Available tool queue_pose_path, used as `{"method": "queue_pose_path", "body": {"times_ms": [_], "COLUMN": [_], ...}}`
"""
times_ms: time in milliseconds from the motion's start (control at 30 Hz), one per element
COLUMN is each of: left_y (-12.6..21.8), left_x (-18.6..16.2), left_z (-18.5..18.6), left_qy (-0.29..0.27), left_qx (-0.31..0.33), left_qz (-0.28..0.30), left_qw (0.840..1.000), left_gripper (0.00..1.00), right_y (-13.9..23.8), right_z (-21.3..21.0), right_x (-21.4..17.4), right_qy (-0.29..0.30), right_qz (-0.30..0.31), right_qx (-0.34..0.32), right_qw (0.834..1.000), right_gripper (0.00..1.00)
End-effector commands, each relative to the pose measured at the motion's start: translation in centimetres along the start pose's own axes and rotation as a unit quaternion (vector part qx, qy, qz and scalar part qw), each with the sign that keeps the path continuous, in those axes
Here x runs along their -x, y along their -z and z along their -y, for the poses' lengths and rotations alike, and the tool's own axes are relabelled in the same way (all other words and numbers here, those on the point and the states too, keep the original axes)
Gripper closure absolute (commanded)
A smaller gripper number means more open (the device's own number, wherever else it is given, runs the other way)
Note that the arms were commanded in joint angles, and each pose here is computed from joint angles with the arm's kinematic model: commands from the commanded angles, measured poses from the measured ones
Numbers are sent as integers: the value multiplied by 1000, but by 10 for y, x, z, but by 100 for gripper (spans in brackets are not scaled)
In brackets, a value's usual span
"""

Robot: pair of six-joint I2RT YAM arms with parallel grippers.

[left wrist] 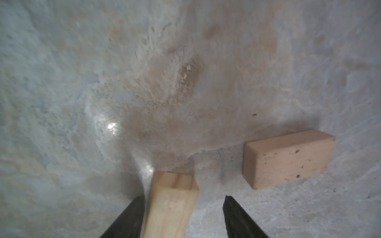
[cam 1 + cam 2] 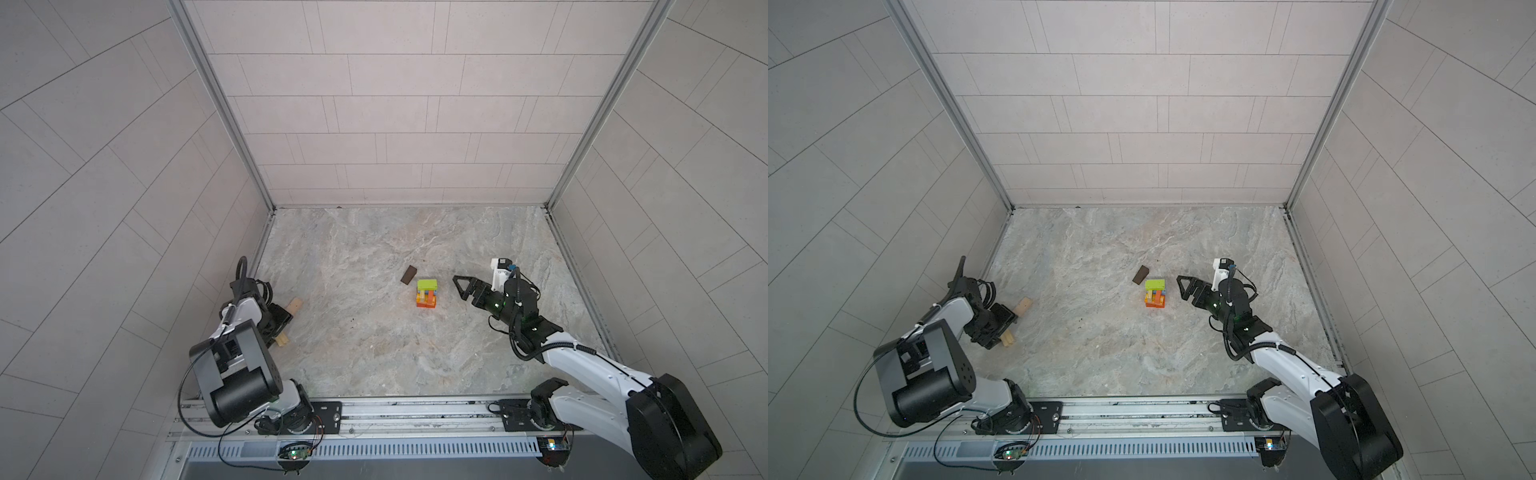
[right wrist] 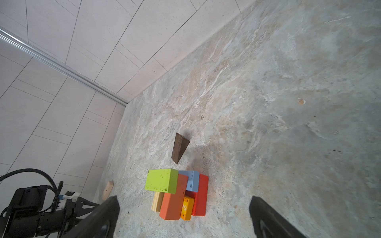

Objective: Build the wood block tower
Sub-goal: 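Lower the left gripper onto the small pale wood block and close on it, then carry the pale wood block with the left gripper toward the right gripper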

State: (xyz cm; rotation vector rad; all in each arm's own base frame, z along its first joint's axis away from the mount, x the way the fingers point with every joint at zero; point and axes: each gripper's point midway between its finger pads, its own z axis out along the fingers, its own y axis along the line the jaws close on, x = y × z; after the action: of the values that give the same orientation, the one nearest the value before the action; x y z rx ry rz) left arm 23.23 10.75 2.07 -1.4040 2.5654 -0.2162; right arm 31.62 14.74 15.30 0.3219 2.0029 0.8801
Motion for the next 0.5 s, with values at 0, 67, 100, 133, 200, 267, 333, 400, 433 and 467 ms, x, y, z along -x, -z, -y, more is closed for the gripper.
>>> {"method": "queue_pose_path", "body": {"times_ms": [0, 67, 100, 133, 200, 267, 333, 400, 433, 467], "left_y": [-4, -6, -7, -7, -8, -10, -13, -17, -19, -20], "left_x": [-3, -6, -7, -8, -9, -11, -16, -21, -24, -25], "left_z": [11, 13, 13, 14, 17, 19, 22, 26, 29, 31], "left_qy": [-4, -7, -8, -10, -15, -24, -34, -47, -56, -64], "left_qx": [-30, -34, -34, -35, -36, -36, -34, -29, -26, -23], "left_qz": [-13, -23, -27, -29, -31, -34, -44, -53, -57, -60], "left_qw": [999, 999, 999, 999, 999, 998, 998, 997, 996, 996], "left_gripper": [46, 52, 55, 57, 57, 57, 57, 57, 58, 59], "right_y": [2, 3, 3, 4, 5, 5, 6, 6, 6, 6], "right_z": [-3, -4, -5, -5, -7, -7, -7, -8, -8, -8], "right_x": [4, 5, 5, 5, 6, 6, 6, 7, 7, 7], "right_qy": [-8, -8, -8, -8, -8, -7, -8, -8, -7, -7], "right_qz": [9, 10, 10, 10, 11, 12, 12, 12, 12, 12], "right_qx": [9, 11, 12, 12, 14, 14, 15, 16, 16, 15], "right_qw": [1000, 1000, 1000, 1000, 1000, 1000, 1000, 1000, 1000, 1000], "right_gripper": [0, 0, 0, 0, 0, 0, 0, 0, 0, 0]}}
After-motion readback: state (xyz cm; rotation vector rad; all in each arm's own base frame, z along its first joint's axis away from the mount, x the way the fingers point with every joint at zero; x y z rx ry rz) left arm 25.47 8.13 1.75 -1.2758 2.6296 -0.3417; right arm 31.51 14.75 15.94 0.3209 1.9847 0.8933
